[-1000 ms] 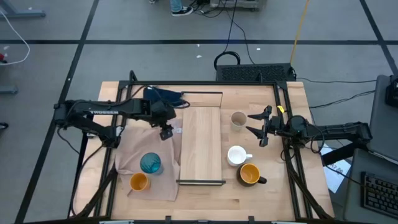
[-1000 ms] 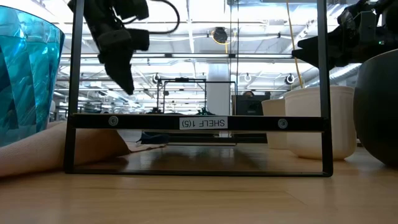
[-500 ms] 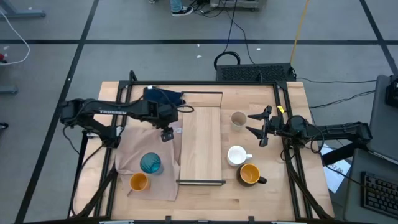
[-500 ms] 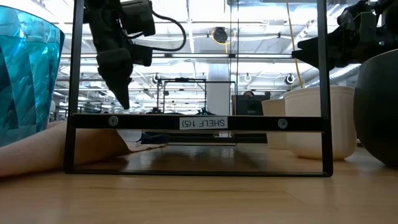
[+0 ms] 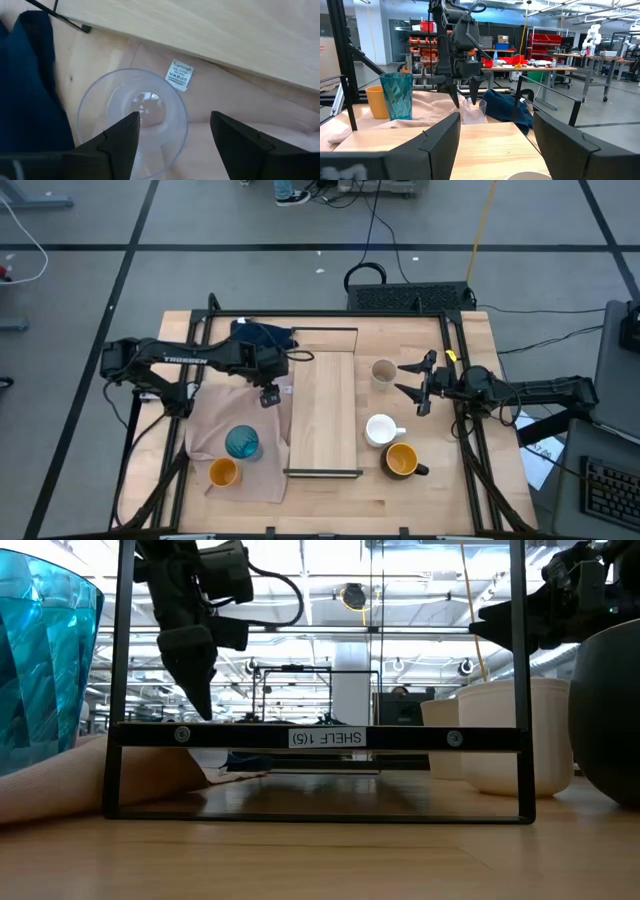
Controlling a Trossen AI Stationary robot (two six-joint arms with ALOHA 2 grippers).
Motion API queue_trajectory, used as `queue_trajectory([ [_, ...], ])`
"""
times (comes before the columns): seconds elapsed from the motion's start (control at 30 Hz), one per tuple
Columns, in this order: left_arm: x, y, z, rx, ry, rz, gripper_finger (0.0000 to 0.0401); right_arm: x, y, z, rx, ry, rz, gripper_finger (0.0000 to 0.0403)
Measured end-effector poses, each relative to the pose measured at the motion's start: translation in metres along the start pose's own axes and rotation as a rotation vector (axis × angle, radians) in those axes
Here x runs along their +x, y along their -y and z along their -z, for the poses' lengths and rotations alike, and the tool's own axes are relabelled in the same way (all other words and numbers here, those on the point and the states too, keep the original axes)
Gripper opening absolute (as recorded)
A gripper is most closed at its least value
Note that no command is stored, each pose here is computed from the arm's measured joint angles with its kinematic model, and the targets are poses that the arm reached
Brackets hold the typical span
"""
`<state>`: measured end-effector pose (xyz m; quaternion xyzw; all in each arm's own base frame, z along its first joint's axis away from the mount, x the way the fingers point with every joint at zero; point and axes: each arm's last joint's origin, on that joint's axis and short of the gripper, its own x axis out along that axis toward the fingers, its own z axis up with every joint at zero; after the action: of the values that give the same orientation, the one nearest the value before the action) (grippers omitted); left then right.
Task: Stack small to large cups/mugs on shelf
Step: Put the transparent glass on the shelf
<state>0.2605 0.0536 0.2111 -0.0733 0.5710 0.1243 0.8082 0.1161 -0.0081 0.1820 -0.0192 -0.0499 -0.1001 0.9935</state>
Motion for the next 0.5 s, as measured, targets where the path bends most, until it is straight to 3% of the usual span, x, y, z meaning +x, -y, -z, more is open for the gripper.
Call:
queue_trajectory([
  [0.5, 0.016, -0.01, 0.0, -0.005, -0.064, -0.009, 0.0243, 0.0, 0.0, 0.001, -0.001, -0.006, -0.001, 0.0242],
])
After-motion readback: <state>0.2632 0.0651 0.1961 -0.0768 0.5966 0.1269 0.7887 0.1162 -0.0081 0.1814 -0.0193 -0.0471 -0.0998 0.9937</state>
